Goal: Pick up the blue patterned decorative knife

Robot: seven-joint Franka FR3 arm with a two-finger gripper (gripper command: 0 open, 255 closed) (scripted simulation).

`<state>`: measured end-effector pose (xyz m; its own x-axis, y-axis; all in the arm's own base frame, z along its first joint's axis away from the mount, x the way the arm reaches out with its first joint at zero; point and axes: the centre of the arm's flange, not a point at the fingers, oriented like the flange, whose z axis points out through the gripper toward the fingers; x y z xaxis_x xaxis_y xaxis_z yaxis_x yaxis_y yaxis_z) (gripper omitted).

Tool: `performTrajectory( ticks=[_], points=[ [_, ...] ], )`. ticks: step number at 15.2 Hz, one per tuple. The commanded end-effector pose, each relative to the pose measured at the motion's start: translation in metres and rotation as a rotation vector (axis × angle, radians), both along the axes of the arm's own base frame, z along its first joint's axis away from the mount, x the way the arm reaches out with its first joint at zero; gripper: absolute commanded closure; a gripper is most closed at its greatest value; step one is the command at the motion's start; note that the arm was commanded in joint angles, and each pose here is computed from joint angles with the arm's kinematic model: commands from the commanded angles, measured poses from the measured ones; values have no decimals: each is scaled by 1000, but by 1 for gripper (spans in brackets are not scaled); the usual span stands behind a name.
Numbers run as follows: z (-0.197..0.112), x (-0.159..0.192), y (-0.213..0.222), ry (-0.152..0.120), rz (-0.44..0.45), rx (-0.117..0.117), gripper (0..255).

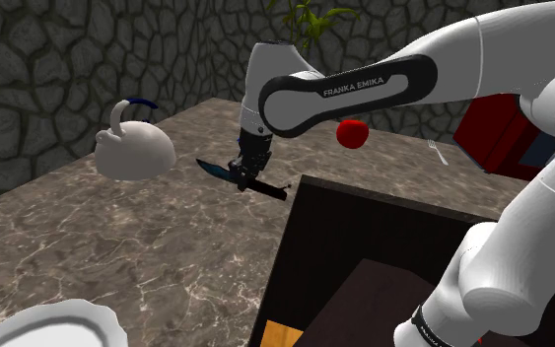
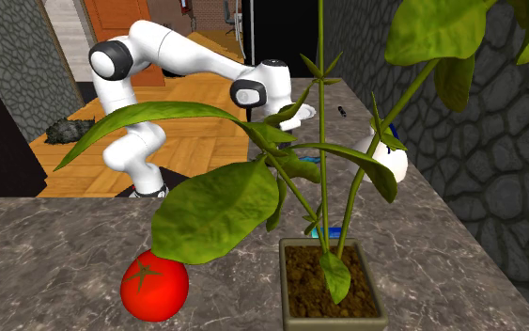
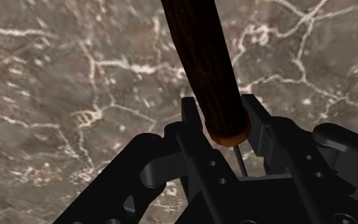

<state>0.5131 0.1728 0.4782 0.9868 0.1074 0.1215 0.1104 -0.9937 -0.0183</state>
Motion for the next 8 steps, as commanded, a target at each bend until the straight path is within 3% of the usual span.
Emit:
performTrajectory(
  ticks=[1,8],
  points=[
    [8,0,0,0,0,0,255],
    [44,0,0,0,0,0,255]
  ],
)
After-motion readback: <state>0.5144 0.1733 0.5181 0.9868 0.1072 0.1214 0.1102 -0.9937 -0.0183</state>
